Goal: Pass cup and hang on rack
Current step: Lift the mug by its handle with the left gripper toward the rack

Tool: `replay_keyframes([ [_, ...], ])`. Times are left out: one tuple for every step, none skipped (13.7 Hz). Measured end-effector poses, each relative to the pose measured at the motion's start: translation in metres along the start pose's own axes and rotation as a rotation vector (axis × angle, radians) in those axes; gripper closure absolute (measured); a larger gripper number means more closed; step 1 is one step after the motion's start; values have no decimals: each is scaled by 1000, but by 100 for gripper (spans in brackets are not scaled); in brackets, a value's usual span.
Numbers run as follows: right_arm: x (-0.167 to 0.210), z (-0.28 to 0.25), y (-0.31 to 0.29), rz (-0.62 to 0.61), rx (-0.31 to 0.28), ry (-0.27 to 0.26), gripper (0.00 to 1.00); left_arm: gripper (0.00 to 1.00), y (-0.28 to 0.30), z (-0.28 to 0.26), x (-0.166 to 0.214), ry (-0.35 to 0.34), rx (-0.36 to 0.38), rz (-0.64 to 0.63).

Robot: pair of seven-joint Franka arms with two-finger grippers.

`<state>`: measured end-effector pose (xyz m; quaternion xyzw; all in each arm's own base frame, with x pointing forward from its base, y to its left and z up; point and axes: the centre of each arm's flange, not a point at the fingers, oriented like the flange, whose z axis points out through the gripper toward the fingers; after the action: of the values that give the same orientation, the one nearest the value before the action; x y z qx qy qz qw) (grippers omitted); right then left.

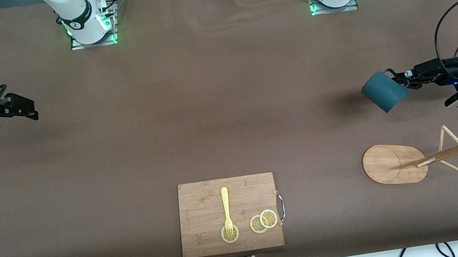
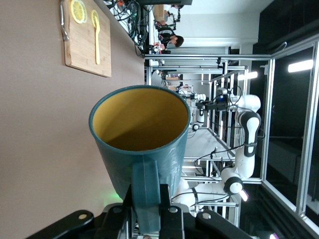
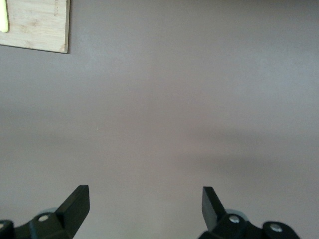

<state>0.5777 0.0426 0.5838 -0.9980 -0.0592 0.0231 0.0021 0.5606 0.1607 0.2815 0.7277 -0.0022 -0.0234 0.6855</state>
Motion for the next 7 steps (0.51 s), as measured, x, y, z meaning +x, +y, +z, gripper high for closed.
replay_keyframes([
  [0,0,0,-6,-3,0,0,79,3,-6,6,-2,-3,-36],
  [0,0,0,-9,-3,1,0,79,5,-12,11,-1,-3,-72],
  [0,0,0,-9,-3,1,0,79,6,-18,16,2,-3,-110],
  [0,0,0,-9,-3,1,0,79,8,-24,21,6,-2,-144],
  [0,0,1,-9,-3,1,0,79,8,-29,23,9,-2,-174],
  [0,0,1,-10,-3,1,0,79,8,-32,25,12,-2,-201],
  [0,0,1,-9,-3,1,0,79,9,-35,27,14,-1,-225],
])
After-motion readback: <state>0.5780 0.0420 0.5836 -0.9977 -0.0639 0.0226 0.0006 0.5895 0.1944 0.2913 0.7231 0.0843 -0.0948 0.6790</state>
